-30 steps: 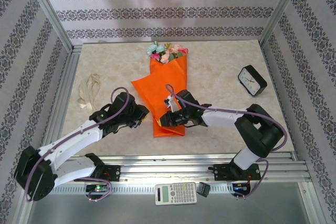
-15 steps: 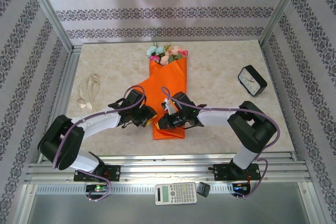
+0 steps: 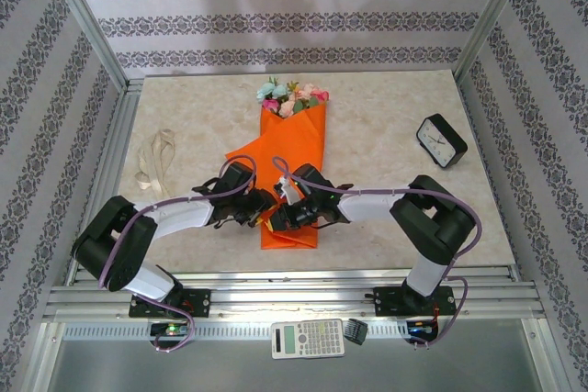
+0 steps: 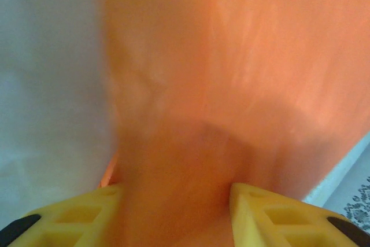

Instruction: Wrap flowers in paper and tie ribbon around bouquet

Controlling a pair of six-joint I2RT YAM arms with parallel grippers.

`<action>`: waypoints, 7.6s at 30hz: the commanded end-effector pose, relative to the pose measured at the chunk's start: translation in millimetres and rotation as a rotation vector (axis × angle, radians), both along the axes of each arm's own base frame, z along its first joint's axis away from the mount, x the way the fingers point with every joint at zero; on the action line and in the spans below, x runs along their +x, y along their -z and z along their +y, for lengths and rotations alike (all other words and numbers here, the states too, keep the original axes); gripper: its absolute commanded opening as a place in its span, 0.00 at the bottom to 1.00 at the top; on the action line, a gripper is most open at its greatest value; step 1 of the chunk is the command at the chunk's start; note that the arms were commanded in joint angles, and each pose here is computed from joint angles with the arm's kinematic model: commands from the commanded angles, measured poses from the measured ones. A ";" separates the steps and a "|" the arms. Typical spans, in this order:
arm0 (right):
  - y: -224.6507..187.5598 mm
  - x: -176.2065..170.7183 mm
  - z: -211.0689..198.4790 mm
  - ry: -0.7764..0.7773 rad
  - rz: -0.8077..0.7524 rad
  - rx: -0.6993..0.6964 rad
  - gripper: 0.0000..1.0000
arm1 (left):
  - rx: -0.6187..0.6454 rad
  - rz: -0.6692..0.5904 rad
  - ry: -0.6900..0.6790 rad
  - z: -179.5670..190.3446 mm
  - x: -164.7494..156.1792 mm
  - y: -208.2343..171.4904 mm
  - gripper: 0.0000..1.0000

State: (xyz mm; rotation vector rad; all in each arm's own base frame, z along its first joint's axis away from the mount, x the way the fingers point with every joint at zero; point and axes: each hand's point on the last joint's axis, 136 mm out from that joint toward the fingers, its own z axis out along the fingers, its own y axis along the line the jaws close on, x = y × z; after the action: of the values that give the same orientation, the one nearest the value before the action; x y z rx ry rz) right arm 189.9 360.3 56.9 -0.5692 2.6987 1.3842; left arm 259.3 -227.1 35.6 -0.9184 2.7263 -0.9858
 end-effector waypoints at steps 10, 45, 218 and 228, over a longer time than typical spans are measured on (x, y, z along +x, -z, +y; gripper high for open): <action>-6.3 -1.2 13.5 -0.018 0.002 0.036 0.00 | -0.111 -0.085 -0.044 -7.8 5.7 7.7 0.60; -5.8 0.8 25.6 0.039 0.008 0.029 0.35 | 0.140 0.062 -0.005 33.1 -32.6 53.6 0.00; 4.1 350.9 -123.1 0.764 -0.104 0.235 0.00 | 0.508 0.299 0.156 117.3 -87.6 84.6 0.00; -8.1 382.5 -125.8 0.831 -0.143 0.245 0.31 | 0.497 0.287 0.160 115.8 -83.6 82.9 0.00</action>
State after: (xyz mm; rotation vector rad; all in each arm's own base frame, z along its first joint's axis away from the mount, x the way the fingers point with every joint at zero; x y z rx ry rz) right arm 546.7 242.0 56.5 0.3848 2.2350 1.3340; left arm 256.2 -192.3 9.3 -0.6405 2.8162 -0.7543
